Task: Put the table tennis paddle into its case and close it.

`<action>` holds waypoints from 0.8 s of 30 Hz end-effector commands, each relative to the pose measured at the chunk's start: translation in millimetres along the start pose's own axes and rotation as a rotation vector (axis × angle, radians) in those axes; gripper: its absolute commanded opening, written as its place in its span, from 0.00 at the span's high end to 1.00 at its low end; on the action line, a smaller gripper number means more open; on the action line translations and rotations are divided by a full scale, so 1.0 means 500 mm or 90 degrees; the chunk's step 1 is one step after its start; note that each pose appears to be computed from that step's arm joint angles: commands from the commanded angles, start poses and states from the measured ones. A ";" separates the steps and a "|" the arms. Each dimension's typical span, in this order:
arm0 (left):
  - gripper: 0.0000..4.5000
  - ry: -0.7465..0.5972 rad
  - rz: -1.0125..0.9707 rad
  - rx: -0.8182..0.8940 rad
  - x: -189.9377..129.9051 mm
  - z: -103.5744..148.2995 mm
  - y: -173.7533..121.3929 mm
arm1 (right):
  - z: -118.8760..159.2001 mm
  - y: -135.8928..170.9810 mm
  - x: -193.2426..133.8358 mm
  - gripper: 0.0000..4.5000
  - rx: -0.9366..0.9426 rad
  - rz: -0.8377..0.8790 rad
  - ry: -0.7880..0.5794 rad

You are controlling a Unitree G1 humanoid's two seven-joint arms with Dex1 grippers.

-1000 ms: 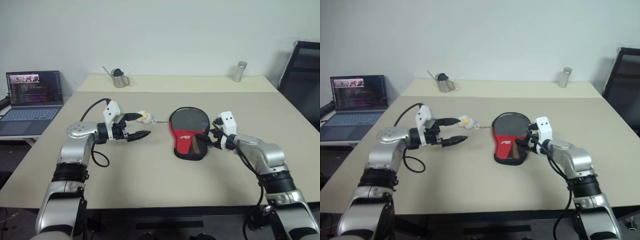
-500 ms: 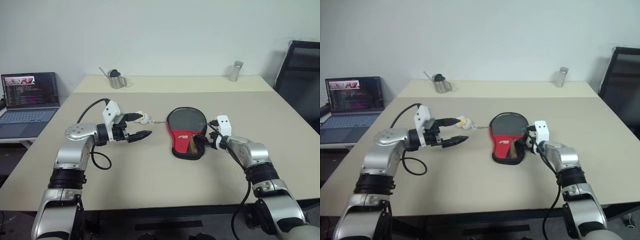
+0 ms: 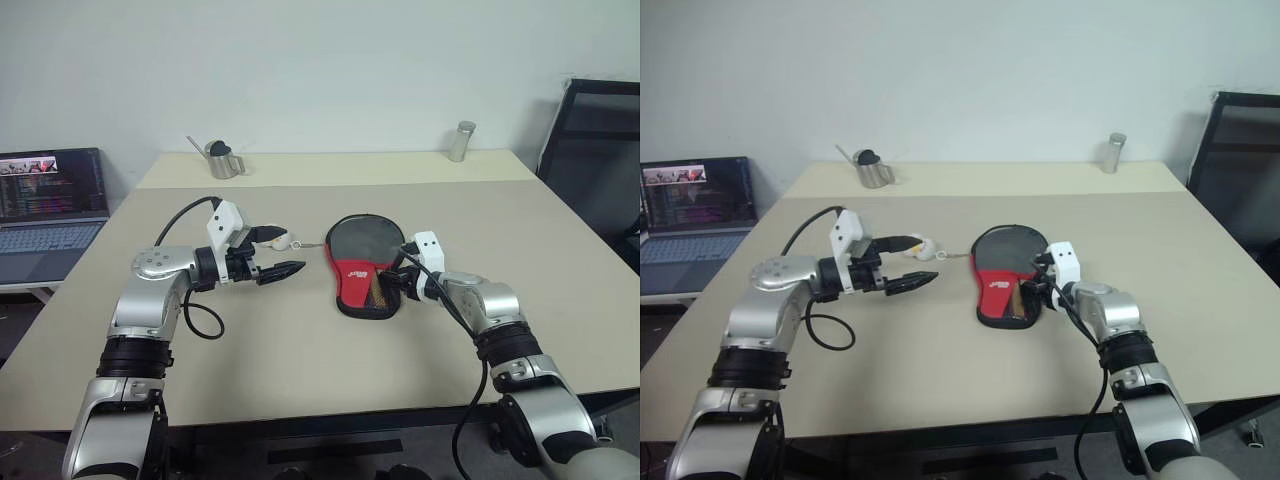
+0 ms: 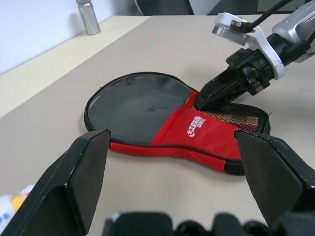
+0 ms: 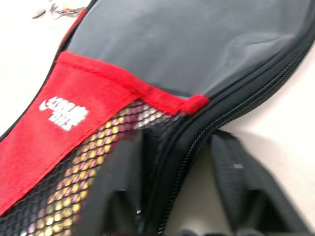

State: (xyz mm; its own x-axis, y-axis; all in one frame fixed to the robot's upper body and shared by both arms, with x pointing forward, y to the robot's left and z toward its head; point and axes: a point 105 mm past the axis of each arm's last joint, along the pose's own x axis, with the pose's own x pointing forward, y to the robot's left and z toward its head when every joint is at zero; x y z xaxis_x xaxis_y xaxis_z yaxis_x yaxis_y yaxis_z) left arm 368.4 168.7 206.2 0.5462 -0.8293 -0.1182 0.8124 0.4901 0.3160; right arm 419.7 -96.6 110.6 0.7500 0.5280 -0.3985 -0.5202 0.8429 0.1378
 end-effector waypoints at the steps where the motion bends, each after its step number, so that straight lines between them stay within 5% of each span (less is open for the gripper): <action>1: 0.02 -0.007 -0.003 0.032 -0.007 0.022 -0.003 | -0.026 0.016 0.009 0.81 -0.011 0.010 0.028; 4: 0.02 -0.002 -0.006 0.028 -0.012 0.015 -0.009 | -0.022 0.025 0.013 0.99 -0.008 0.017 0.023; 16: 0.02 0.045 -0.154 -0.062 -0.085 -0.020 -0.104 | 0.016 0.128 -0.022 0.99 0.004 0.143 0.005; 24: 0.02 0.064 -0.191 -0.087 -0.102 -0.034 -0.146 | -0.017 0.175 -0.070 0.99 0.024 0.157 0.029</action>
State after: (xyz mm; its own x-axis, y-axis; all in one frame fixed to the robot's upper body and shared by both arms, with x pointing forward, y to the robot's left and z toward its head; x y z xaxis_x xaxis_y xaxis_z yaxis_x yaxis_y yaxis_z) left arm 290.7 181.6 160.8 0.3039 -0.9065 -0.2930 0.9527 0.2917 0.0856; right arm 355.2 -50.1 115.0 0.5943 0.6795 -0.4301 -0.6385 0.7239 0.2614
